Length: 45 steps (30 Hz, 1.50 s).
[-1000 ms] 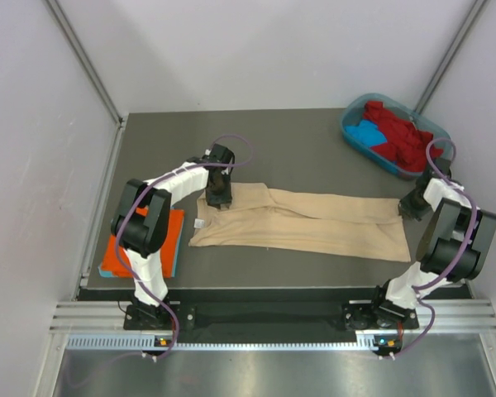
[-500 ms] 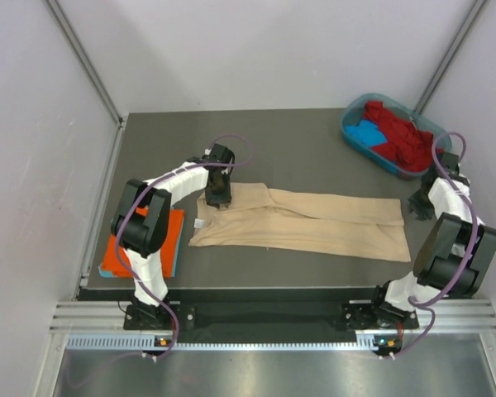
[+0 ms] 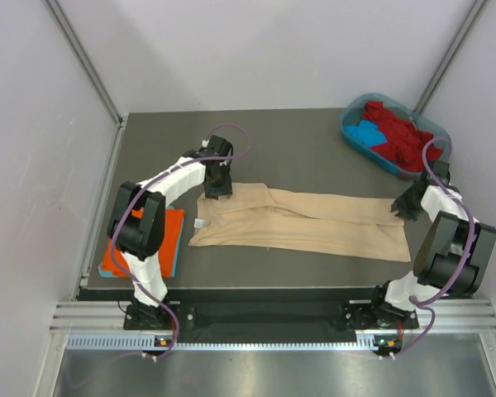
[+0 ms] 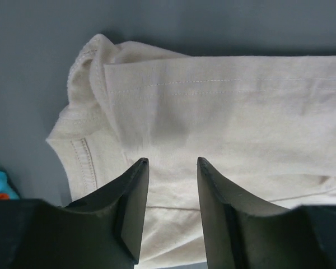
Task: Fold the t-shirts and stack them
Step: Fold the tshirt
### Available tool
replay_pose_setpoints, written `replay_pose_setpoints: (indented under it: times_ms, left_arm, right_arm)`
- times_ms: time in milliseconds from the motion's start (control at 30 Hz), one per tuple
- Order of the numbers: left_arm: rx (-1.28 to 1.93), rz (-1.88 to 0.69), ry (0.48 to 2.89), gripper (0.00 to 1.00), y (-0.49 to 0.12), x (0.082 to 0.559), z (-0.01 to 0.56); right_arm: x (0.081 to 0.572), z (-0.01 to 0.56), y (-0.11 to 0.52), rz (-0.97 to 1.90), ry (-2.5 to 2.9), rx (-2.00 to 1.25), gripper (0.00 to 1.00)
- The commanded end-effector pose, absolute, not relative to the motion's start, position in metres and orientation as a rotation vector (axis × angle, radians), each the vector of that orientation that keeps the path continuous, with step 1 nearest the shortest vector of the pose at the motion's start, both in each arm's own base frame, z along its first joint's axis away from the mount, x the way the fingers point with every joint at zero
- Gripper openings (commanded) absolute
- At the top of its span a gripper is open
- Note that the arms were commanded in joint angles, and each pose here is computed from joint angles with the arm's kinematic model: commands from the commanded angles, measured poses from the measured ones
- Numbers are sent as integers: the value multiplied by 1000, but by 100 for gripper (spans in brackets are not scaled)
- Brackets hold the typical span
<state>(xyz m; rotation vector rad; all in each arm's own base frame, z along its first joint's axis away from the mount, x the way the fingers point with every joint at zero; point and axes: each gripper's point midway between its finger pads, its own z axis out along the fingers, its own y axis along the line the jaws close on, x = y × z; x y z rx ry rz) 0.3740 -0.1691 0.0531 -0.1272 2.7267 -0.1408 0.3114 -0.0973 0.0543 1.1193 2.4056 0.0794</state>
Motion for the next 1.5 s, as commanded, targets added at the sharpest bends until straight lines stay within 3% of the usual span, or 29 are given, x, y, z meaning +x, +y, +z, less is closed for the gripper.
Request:
replay_pose_setpoints:
  times_ms: [0,133,267,367,500,700,967,1467]
  left_arm:
    - [-151,-212,2565,46,-169,387,117]
    - [-160,-235,2529,47,-163,396,132]
    - [-171,-298,2570,46,-158,392,128]
    - [-176,-390,2578,46,-154,394,121]
    - [-272,-618,2571,46,-143,405,115]
    - [-232,-690,2550,46,-142,423,106]
    - [-142,-672,2548,46,-142,431,91]
    - [-121,-644,2562,43,-141,442,72]
  right_arm:
    - [316,41,-99,75,2381,1082,22]
    - [310,47,-114,-42,2349,1108,24]
    - [327,83,-103,19,2312,999,28]
    - [351,127,-70,143,2253,780,38]
    - [389,177,40,589,2168,315,45]
    - [401,157,186,920,2249,-121,48]
    - [401,108,298,1040,2317,-393,47]
    - [409,75,330,1081,2328,-444,49]
